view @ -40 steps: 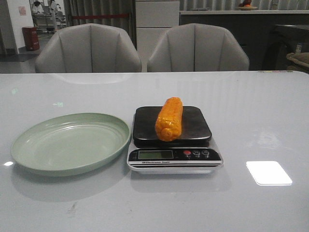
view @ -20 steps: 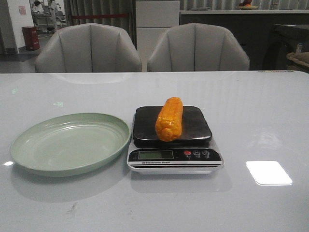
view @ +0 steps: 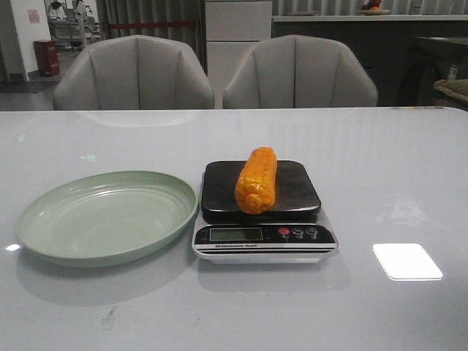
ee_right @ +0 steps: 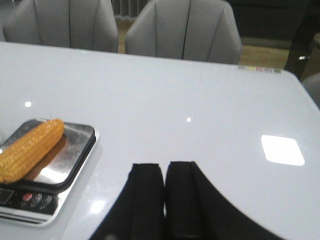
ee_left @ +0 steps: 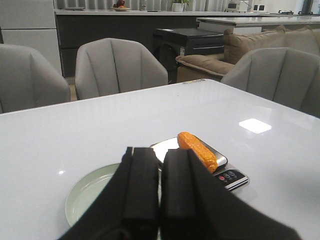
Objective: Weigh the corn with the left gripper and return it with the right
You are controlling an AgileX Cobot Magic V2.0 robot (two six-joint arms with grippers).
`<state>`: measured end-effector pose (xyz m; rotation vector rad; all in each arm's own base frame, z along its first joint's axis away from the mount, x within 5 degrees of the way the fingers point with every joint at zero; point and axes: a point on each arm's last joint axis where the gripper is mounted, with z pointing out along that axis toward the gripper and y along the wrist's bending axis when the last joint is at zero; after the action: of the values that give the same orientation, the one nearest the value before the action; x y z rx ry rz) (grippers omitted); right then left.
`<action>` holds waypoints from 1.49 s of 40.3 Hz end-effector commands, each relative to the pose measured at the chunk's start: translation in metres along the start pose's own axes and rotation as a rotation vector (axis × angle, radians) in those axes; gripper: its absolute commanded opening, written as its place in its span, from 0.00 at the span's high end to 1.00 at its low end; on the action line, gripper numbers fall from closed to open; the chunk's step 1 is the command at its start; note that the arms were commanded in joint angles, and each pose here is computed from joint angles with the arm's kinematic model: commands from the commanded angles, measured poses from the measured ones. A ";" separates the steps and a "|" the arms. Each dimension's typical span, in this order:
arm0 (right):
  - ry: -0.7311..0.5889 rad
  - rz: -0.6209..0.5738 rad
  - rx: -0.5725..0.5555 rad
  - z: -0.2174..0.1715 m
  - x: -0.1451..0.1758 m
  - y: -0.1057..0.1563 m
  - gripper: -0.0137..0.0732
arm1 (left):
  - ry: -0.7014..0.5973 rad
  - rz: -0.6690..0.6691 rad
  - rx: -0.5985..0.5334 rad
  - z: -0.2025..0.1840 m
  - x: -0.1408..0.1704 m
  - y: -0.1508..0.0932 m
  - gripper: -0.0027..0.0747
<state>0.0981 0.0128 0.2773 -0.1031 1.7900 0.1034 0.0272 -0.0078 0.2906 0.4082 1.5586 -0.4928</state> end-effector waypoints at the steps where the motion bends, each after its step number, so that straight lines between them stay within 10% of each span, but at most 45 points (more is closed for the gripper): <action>1: -0.043 -0.014 0.002 0.005 -0.015 0.000 0.65 | -0.091 0.003 0.028 -0.002 -0.015 -0.002 0.82; 10: -0.036 0.034 -0.003 0.013 -0.015 0.000 0.62 | -0.091 0.003 0.028 -0.002 -0.015 -0.002 0.82; 20: -0.064 0.056 -0.008 0.013 -0.019 0.001 0.14 | -0.091 0.003 0.028 -0.002 -0.015 -0.002 0.82; 41: 0.290 0.131 -0.306 0.086 -0.079 0.065 0.16 | -0.091 0.003 0.028 -0.002 -0.015 -0.002 0.82; 60: 0.603 0.177 -0.325 0.186 -0.104 0.141 0.16 | -0.091 0.003 0.028 -0.002 -0.015 -0.002 0.82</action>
<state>0.2754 0.1671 0.3179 -0.2385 2.4328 0.5326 0.0272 -0.0078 0.2906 0.4087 1.5585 -0.4923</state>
